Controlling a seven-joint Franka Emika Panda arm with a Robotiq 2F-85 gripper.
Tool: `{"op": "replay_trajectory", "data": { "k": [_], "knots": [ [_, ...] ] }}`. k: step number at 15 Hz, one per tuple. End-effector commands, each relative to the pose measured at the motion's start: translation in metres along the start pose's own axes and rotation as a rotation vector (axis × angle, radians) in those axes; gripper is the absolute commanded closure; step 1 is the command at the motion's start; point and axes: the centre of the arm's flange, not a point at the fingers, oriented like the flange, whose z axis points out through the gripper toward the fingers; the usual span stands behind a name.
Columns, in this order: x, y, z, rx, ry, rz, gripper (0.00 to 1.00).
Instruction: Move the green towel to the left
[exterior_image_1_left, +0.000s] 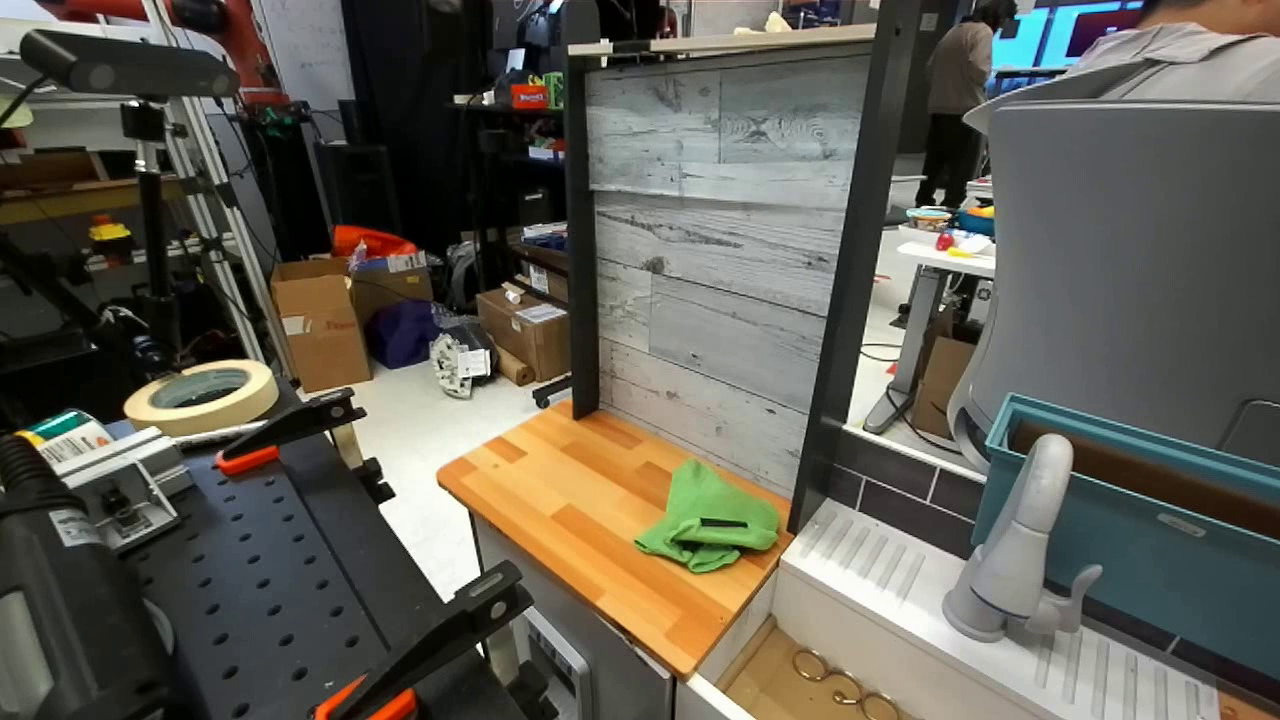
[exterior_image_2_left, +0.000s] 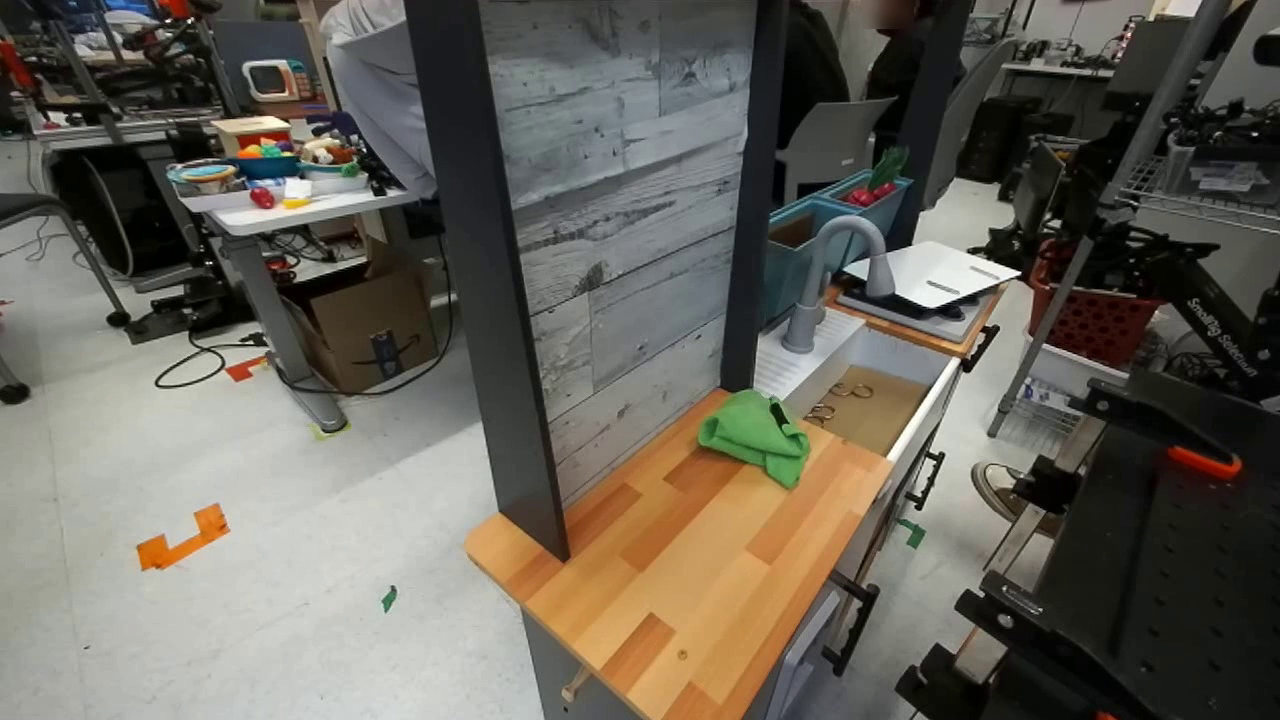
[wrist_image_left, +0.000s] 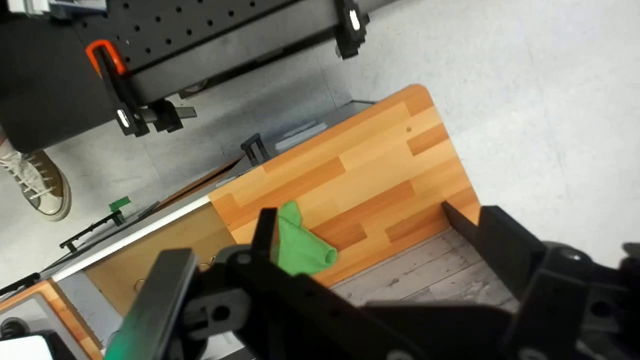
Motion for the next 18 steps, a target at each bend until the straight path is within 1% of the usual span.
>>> {"op": "replay_trajectory", "data": {
  "k": [1,2,4,6,9,11,12,13,15,18],
  "knots": [
    [0.058,0.022,0.060,0.113,0.079,0.081,0.00],
    [0.070,0.029,0.079,0.136,0.097,0.104,0.00],
    [0.087,0.044,0.114,0.149,0.134,0.140,0.00],
    [0.098,0.056,0.146,0.142,0.195,0.165,0.00],
    [0.111,0.072,0.193,0.115,0.238,0.201,0.00],
    [0.122,0.083,0.226,0.091,0.231,0.235,0.00],
    [0.127,0.090,0.240,0.065,0.202,0.250,0.00],
    [0.107,0.086,0.217,0.085,0.201,0.229,0.00],
    [0.113,0.097,0.240,0.063,0.181,0.246,0.00],
    [0.119,0.096,0.244,0.061,0.185,0.246,0.00]
  ]
}}
